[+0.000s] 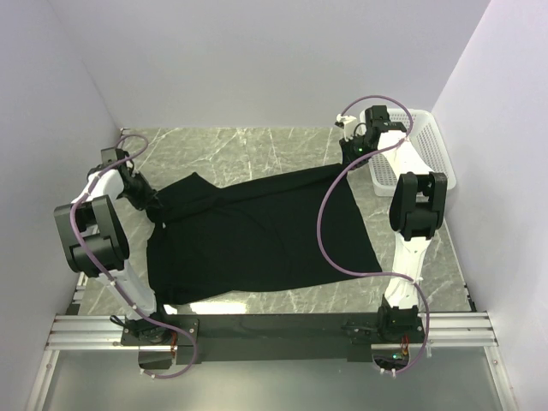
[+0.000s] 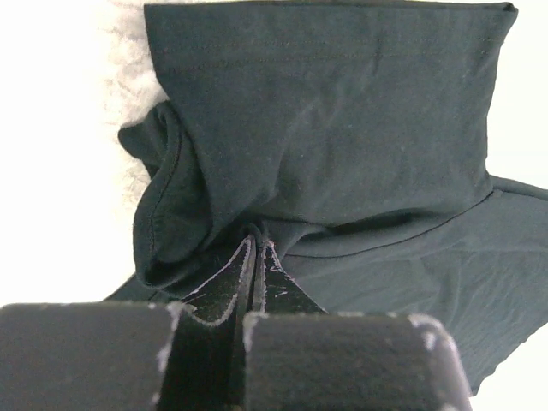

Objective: Fold and stack the t-shirts
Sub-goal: Flatten the tshirt out, then fold the tshirt

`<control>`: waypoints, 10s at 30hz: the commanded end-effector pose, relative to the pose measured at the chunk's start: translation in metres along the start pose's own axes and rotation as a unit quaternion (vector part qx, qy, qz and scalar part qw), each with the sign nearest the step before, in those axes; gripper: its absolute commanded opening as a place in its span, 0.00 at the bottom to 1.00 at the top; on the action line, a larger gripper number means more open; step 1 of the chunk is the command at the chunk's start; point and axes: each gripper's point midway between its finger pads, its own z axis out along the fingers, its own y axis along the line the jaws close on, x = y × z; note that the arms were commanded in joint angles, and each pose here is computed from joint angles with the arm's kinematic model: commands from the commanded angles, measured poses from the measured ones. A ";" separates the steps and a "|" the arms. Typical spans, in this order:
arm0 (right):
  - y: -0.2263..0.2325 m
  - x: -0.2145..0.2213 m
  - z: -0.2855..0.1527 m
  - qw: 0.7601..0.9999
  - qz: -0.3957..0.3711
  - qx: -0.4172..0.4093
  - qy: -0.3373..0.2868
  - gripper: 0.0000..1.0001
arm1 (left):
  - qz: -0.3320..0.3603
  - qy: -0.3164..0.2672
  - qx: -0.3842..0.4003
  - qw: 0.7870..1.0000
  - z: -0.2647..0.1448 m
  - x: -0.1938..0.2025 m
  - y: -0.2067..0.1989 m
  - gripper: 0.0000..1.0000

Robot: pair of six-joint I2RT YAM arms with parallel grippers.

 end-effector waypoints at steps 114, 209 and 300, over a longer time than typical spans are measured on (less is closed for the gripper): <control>-0.127 -0.156 0.009 0.914 0.141 0.228 -0.303 0.00 | -0.088 -0.340 0.088 0.932 0.038 -0.233 -0.087 0.01; -0.117 -0.101 0.003 0.966 0.050 0.171 -0.188 0.00 | 0.090 -0.308 0.078 0.944 0.000 -0.143 -0.059 0.01; 0.017 -0.106 -0.098 0.966 0.014 -0.039 -0.257 0.54 | 0.037 -0.157 0.087 0.983 0.141 -0.176 -0.123 0.19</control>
